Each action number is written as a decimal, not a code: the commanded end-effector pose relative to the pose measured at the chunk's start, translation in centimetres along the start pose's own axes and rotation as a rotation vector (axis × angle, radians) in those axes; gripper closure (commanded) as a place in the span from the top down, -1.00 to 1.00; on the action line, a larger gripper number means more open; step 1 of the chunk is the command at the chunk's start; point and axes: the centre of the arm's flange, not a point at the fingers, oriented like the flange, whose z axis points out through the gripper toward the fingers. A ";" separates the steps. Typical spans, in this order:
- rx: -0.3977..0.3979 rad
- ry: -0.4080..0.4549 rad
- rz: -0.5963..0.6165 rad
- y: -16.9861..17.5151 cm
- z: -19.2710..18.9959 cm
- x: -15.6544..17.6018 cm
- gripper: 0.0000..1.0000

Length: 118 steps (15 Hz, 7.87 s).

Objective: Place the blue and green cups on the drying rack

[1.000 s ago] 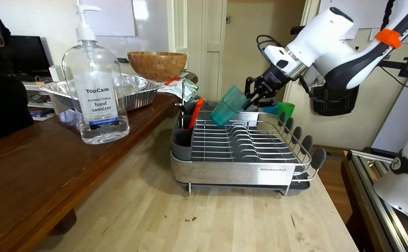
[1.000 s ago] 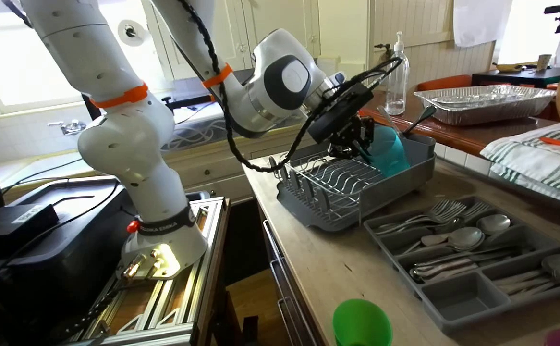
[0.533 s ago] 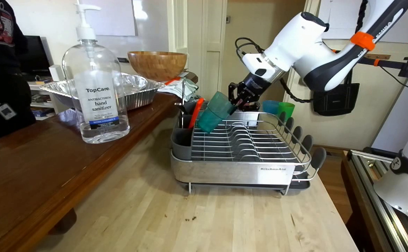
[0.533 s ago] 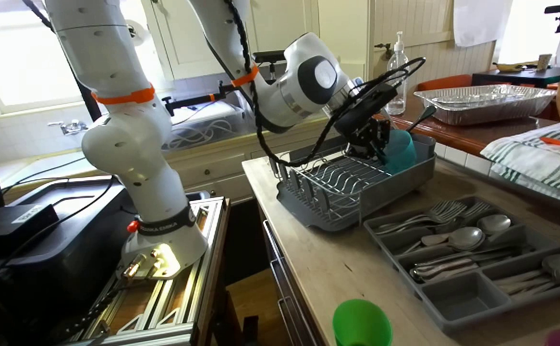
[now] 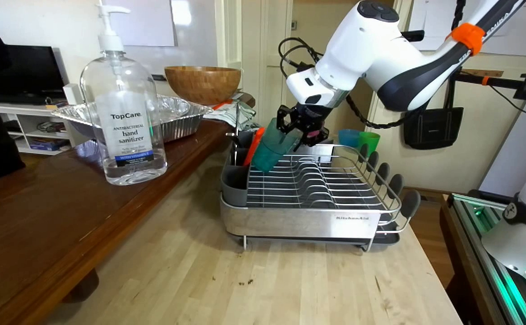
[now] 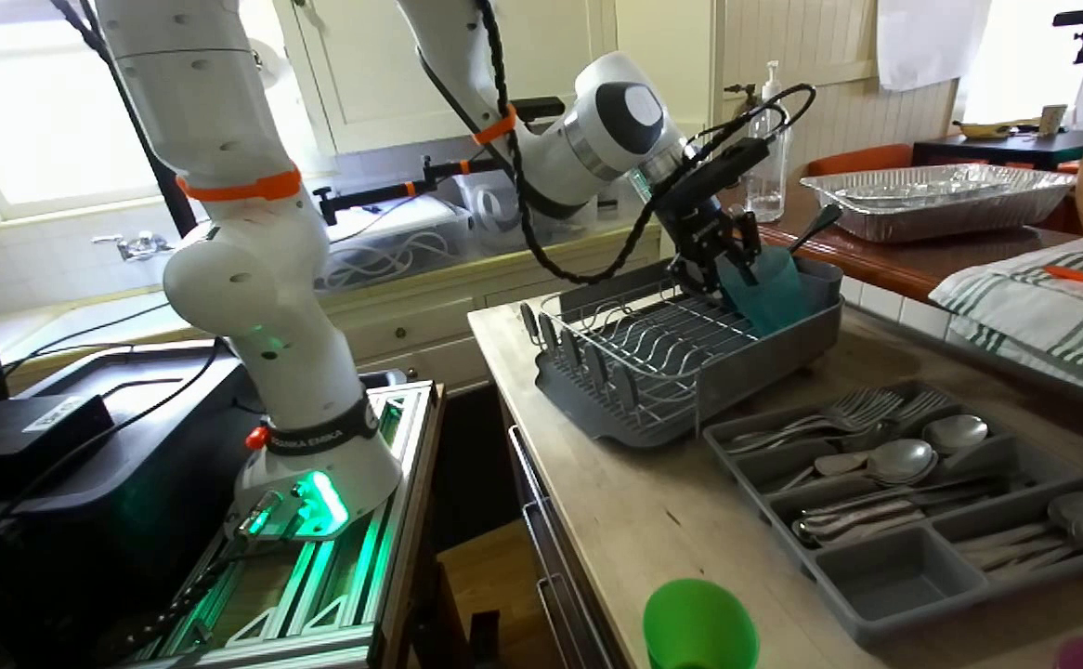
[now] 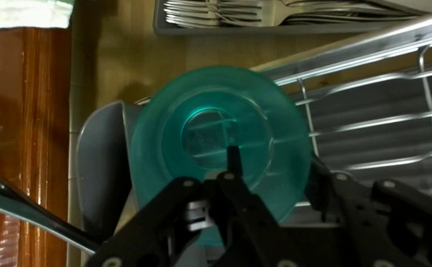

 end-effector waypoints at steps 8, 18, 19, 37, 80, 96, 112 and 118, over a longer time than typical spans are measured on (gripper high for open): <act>0.117 -0.131 0.047 0.5 -6.9 4.8 1.00; 0.216 -0.232 0.098 1.3 -10.7 4.0 1.00; 0.228 -0.296 0.190 1.0 -10.6 3.1 1.00; 0.607 -0.305 0.743 -7.7 -7.4 -20.9 1.00; 0.857 -0.317 1.493 -19.3 10.5 -38.9 1.00; 0.911 -0.389 1.447 -18.9 12.0 -37.6 1.00; 0.938 -0.404 1.438 -19.4 13.6 -38.1 0.50; 0.930 -0.407 1.438 -19.0 12.9 -38.1 0.02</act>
